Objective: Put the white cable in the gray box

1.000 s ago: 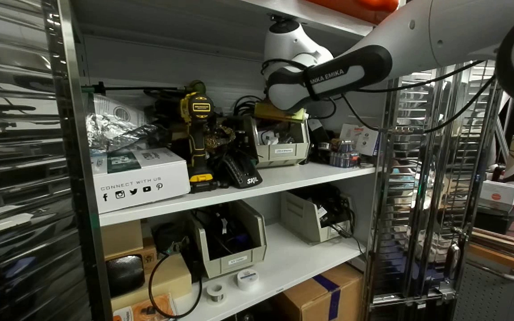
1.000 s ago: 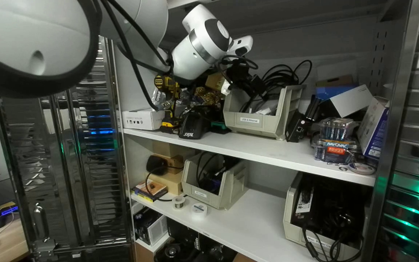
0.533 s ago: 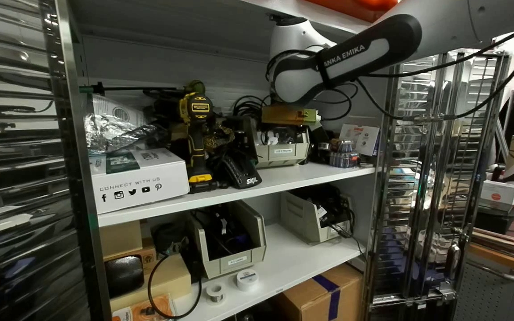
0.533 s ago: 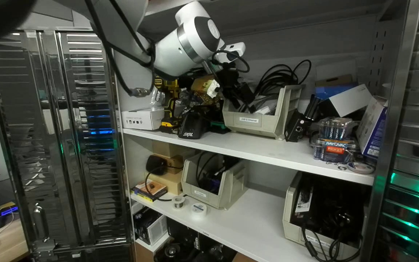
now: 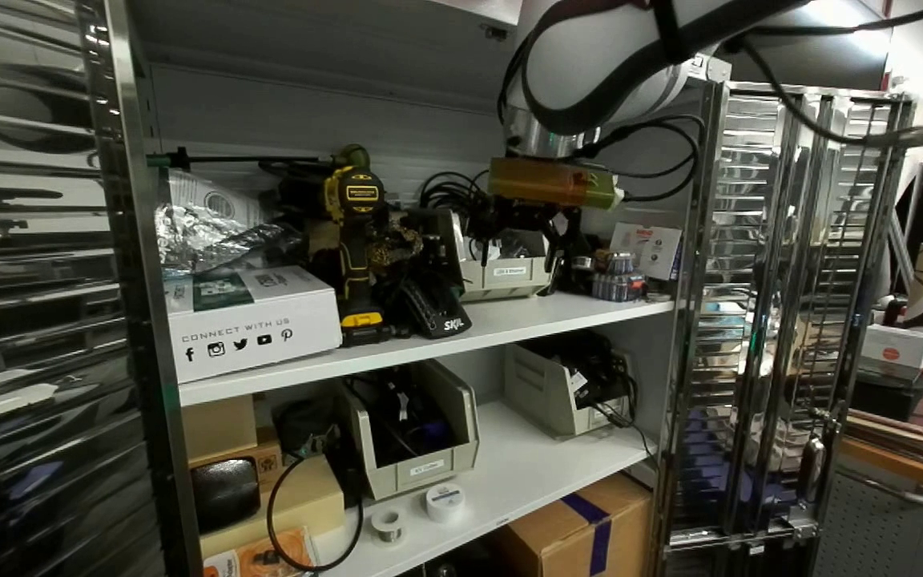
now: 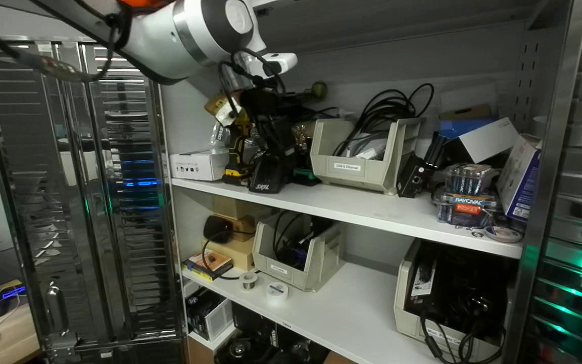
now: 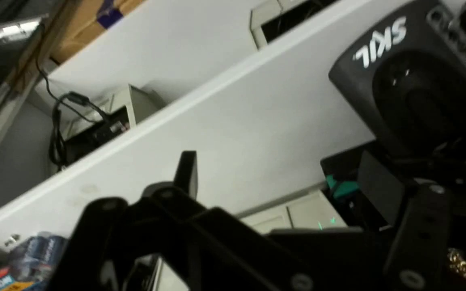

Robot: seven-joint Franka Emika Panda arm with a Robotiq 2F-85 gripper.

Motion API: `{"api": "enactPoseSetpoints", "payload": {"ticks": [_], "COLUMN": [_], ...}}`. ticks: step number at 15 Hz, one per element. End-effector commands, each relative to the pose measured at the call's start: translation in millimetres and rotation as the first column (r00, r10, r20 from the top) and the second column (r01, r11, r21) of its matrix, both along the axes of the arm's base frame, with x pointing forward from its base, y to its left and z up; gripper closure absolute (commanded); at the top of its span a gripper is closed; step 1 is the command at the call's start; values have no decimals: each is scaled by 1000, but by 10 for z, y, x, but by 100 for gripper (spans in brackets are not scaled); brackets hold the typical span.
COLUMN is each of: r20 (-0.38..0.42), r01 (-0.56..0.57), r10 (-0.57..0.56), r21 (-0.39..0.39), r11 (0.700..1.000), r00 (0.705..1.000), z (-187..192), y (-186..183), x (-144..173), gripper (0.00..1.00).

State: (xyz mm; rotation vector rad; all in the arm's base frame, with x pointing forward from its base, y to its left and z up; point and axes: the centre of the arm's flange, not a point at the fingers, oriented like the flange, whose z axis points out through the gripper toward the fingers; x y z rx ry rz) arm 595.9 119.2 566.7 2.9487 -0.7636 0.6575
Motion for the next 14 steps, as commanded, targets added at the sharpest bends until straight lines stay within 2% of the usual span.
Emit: {"api": "enactPoseSetpoints", "payload": {"ticks": [1,2,4,7,10,11,12,14], "r20": [-170,-245,-392,-569,-672,-639,-656,-661], "r01": [14,28,37,-23,-144,-85,-112,-133], "r10": [-6,-12,-4,83,203,137,163,184], "r21": [47,62,77,111,143,111,120,128], "r11": [999,998,996,994,979,990,986,983], "r00": [985,970,920,818,712,757,737,727], "z": [49,38,37,123,251,148,185,209], "y": [-80,-110,-222,-364,-463,-371,-403,-417], "x": [-923,-1129,-1553,-2039,-2321,-2143,-2222,-2267], "gripper": [0,0,0,0,0,0,0,0]}}
